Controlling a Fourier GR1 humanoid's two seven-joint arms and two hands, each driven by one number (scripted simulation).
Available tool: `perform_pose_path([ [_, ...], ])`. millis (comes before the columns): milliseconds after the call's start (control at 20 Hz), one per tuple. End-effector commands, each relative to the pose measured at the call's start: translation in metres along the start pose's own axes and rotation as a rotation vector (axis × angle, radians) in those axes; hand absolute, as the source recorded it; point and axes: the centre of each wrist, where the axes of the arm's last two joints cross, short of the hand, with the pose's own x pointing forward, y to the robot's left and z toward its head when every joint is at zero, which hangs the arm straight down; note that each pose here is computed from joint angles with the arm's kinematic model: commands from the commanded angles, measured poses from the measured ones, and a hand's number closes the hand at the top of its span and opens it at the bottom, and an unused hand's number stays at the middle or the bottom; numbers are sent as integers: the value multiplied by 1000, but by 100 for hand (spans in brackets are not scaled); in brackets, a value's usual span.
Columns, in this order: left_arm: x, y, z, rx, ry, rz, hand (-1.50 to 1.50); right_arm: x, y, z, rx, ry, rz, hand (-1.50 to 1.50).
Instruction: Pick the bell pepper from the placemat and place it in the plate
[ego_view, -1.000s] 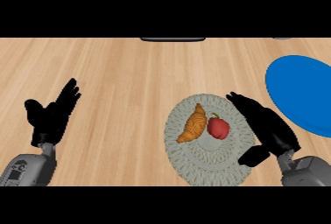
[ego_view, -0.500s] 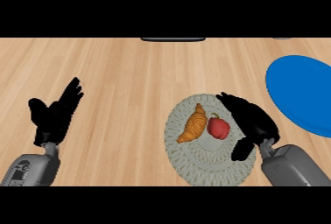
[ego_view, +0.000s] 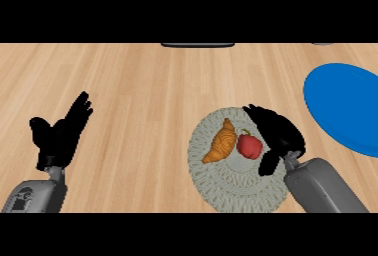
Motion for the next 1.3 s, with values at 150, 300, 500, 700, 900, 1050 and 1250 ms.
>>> perform_pose_path([
  [150,8,-16,-7,-2,17,-5,0,-13,9,-28,50,20,59,-150],
  [300,7,1,-14,-12,3,10,0,13,19,-25,103,-2,76,-150],
  [500,2,-4,-2,4,5,0,0,8,27,-24,149,-101,120,150],
  [700,10,-9,-3,6,14,-8,0,19,36,-15,131,-118,83,150],
  [900,6,-2,10,-19,-4,-3,0,10,28,-11,55,-126,48,150],
  [1050,1,-6,4,7,17,0,0,-6,39,7,109,-284,-36,150],
  [1250,6,-8,-1,-6,14,-5,0,-31,15,15,66,-427,-99,150],
])
